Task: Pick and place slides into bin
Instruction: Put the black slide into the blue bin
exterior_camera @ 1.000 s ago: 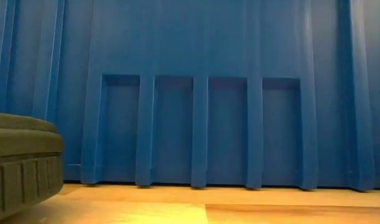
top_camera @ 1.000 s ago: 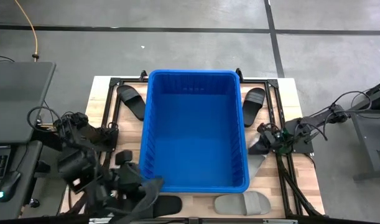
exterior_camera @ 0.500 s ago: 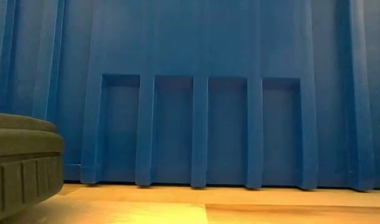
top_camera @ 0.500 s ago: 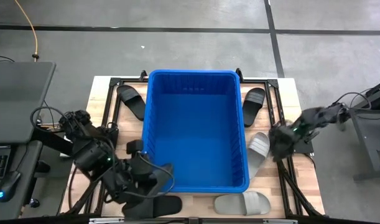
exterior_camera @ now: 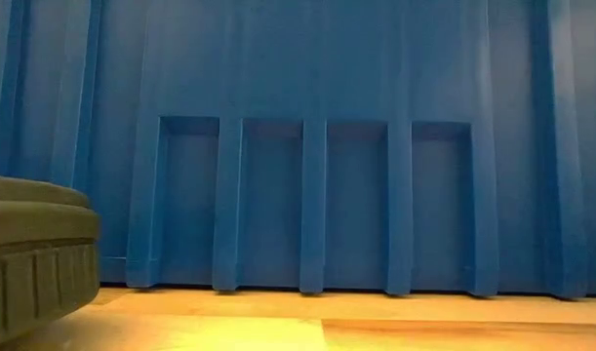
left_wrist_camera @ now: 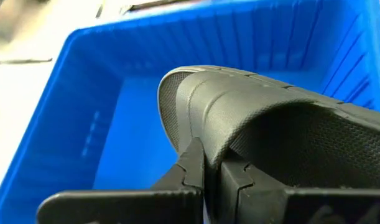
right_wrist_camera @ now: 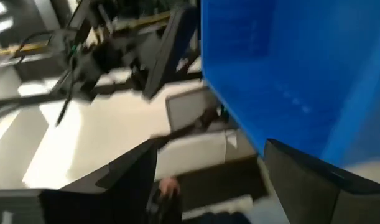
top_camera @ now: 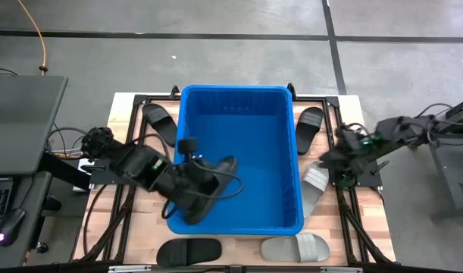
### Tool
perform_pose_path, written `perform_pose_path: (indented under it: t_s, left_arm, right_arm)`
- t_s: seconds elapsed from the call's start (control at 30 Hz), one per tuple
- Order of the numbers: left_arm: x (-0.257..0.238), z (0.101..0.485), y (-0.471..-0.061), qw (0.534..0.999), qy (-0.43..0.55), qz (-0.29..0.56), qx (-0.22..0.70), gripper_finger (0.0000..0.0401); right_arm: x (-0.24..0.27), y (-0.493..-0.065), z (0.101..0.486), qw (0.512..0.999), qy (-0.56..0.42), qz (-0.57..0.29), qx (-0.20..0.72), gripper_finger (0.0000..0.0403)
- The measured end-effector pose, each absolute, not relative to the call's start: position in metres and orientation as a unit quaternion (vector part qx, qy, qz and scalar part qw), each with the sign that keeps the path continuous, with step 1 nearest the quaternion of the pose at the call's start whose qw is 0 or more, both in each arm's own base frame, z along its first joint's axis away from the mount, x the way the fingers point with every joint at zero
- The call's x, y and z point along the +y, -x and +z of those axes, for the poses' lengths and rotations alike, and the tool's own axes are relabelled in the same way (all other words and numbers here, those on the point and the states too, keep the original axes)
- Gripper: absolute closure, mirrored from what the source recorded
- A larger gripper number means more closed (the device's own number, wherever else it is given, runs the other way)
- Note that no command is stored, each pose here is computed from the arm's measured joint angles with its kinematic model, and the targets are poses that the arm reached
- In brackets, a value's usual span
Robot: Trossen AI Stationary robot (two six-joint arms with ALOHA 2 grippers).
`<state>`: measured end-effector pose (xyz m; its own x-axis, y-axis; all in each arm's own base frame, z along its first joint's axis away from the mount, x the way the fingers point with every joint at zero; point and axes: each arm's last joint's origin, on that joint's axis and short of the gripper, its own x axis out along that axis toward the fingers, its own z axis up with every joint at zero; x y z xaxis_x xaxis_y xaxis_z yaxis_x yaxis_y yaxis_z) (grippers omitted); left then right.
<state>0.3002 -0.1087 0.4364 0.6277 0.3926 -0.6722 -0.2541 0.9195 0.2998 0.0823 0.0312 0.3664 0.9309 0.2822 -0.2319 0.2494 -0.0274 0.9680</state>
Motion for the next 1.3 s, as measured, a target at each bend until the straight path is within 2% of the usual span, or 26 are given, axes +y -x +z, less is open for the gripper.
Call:
perform_pose_path:
  t_s: [0.23,0.43,0.53,0.83,1.1,1.2,1.3]
  left_arm:
    - [-0.108,0.447,-0.314,0.922,-0.122,0.158,0.332,0.0401]
    - [-0.112,0.445,-0.322,0.925,-0.139,0.134,0.327,0.0401]
    - [-0.115,0.439,-0.328,0.922,-0.145,0.134,0.334,0.0401]
    - [-0.131,0.43,-0.337,0.919,-0.18,0.127,0.328,0.0401]
    - [-0.132,0.431,-0.34,0.921,-0.188,0.114,0.321,0.0401]
    - [-0.132,0.431,-0.34,0.919,-0.196,0.116,0.321,0.0401]
    - [-0.131,0.431,-0.339,0.917,-0.199,0.116,0.325,0.0401]
  right_arm:
    - [0.054,-0.144,0.361,0.693,-0.699,-0.01,0.178,0.0121]
    - [0.067,-0.185,0.37,0.687,-0.717,0.05,0.109,0.0121]
    - [0.069,-0.198,0.369,0.677,-0.727,0.061,0.098,0.0121]
    - [0.075,-0.223,0.347,0.654,-0.741,0.026,0.15,0.0121]
    - [0.073,-0.248,0.341,0.645,-0.752,0.046,0.13,0.0121]
    - [0.072,-0.255,0.339,0.637,-0.759,0.052,0.126,0.0132]
    - [0.072,-0.26,0.336,0.631,-0.764,0.049,0.129,0.0171]
